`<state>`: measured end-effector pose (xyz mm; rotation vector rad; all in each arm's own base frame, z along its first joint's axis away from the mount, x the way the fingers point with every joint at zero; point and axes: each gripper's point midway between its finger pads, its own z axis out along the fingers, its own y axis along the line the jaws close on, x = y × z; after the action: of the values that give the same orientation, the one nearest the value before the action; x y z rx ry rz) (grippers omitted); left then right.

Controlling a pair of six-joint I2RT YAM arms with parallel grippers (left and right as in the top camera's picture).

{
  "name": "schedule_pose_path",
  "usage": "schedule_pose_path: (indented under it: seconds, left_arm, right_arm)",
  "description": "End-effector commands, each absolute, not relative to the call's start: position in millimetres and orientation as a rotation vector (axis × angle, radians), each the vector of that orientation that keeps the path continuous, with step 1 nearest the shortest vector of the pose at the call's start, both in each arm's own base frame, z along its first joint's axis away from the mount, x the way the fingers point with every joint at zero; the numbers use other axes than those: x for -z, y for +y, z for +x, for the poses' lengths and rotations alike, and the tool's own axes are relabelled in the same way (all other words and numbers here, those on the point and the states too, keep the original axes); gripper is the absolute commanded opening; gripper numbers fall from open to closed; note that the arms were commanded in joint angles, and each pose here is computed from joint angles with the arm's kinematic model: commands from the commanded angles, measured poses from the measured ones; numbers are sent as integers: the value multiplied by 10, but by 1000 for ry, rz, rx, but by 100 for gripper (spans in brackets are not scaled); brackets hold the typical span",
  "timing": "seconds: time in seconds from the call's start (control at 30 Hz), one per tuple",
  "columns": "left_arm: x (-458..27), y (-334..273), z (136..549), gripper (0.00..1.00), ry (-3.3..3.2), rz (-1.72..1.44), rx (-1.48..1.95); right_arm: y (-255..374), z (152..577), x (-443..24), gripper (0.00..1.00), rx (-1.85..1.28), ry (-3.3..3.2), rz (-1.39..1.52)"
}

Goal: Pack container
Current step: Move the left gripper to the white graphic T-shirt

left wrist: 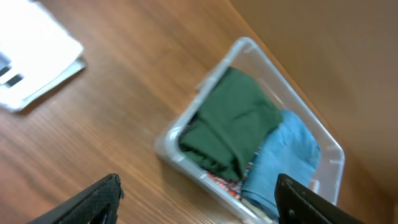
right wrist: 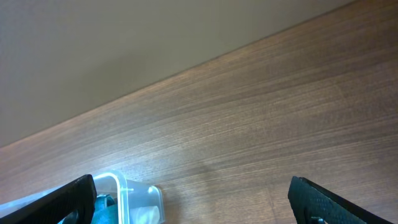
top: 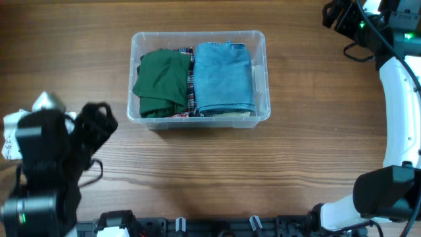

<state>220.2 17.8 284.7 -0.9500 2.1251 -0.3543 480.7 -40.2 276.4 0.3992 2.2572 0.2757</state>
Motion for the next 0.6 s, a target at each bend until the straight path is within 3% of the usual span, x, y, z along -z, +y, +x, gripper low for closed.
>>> schedule_pose_path:
  seconds: [0.0,0.27,0.57]
  left_arm:
    - [-2639,290,1928,82,2011,-1121,388]
    - [-2477,469,1767,96,1850,-1226,385]
    - [-2671,527,2295,99,1687,-1059,513]
  right_arm:
    - [-409,4825,-2691,100,-272,2269,413]
    - [-409,4825,-2691,100,-272,2269,413]
    - [-409,4825,-2691,100,-272,2269,413]
